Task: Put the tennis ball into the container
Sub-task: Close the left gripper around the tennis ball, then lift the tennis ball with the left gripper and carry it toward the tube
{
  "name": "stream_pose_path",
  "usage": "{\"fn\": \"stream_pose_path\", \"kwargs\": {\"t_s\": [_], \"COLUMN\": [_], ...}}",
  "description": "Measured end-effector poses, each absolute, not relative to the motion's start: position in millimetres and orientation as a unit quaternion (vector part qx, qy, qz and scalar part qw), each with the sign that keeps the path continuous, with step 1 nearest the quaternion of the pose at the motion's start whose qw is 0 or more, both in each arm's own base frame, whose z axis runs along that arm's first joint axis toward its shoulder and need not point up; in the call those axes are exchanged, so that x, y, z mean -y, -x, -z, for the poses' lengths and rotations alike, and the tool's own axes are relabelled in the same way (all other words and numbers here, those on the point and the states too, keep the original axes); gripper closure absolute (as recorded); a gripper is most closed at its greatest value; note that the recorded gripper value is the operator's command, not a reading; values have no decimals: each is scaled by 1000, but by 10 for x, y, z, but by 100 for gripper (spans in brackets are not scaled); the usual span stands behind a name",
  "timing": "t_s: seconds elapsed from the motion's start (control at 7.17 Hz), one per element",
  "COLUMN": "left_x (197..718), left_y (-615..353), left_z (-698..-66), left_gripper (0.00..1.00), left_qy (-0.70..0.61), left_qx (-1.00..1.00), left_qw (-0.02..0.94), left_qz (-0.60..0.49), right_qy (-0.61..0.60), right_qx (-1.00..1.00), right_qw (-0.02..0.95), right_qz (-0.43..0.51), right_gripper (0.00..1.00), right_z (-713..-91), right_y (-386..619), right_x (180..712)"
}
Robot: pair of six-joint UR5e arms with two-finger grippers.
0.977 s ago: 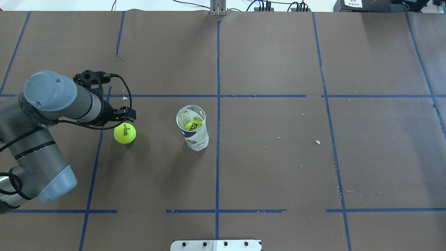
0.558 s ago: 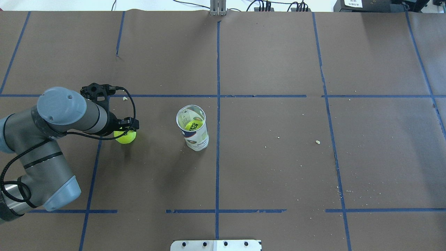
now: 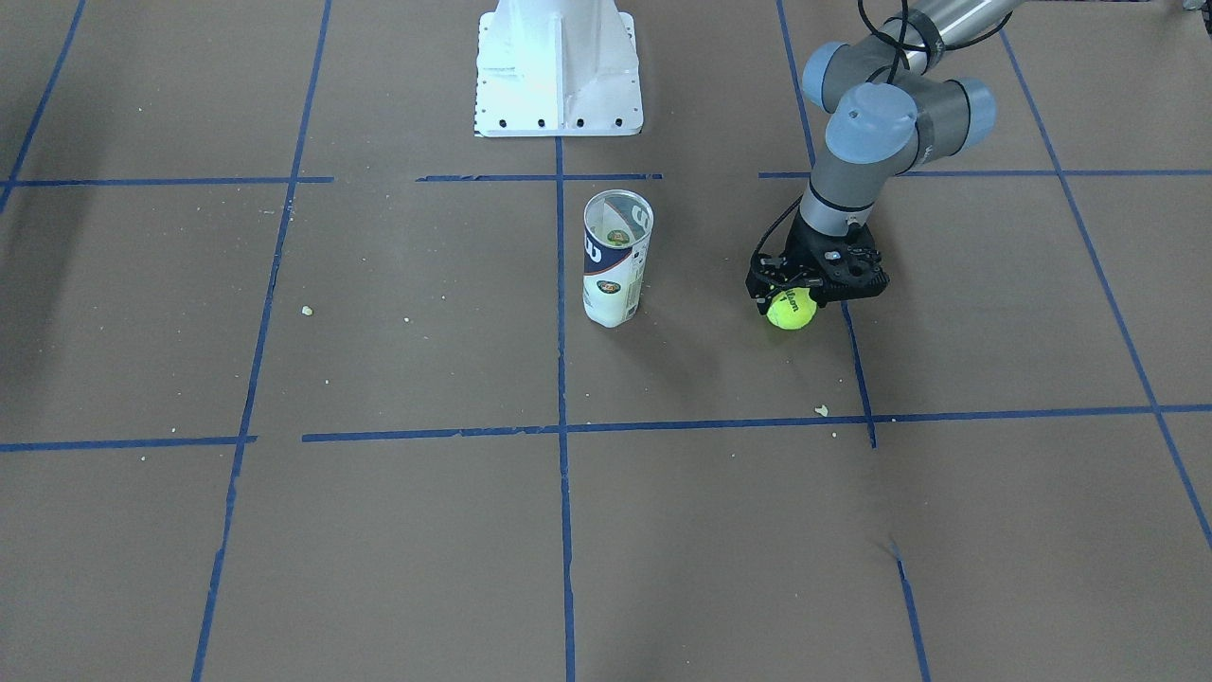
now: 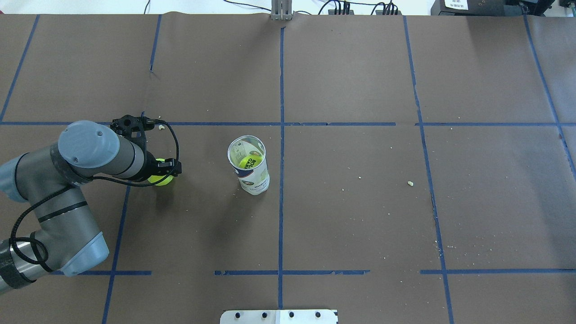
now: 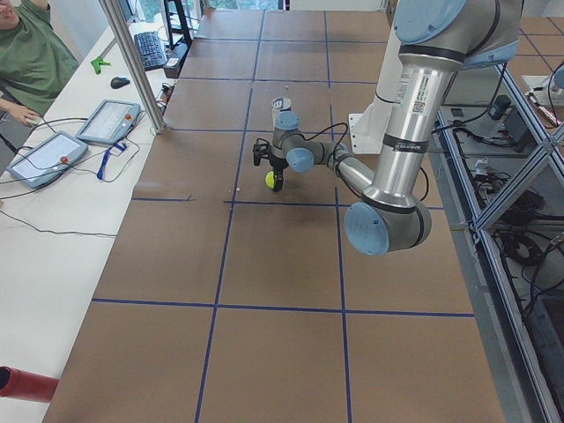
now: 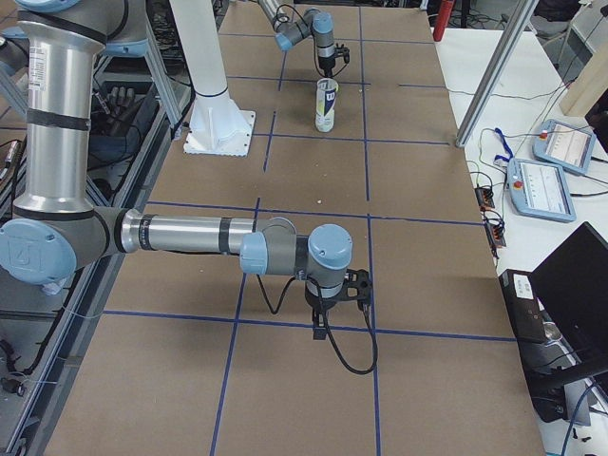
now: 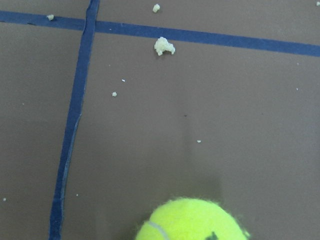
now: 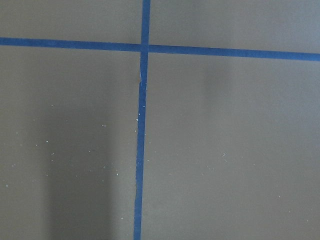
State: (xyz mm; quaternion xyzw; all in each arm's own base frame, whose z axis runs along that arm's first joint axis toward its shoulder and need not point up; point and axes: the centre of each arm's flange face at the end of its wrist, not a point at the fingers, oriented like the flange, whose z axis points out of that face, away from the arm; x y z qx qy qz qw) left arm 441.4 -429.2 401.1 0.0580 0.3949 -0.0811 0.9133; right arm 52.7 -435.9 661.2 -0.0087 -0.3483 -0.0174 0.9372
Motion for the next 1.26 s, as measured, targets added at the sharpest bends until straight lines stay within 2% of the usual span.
{"fn": "stream_pose_path", "kwargs": {"t_s": [0.14, 0.56, 1.26], "left_x": [4288, 4219, 4197], "left_y": [-4412, -4188, -3014], "left_z": [-3984, -3622, -2282], "left_gripper": [94, 98, 98], "left_qy": [-59, -72, -76], "left_qx": [-397, -417, -429], "left_qw": [912, 903, 893], "left_qz": [80, 77, 111], "right_qy": [9, 9, 9], "right_qx": [348, 348, 348], "right_qw": [937, 937, 937], "right_qz": [17, 17, 17], "right_gripper": [0, 0, 0], "right_z": [-6611, -6611, -6611], "right_y": [-527, -527, -527], "right_x": [4361, 4361, 4360]}}
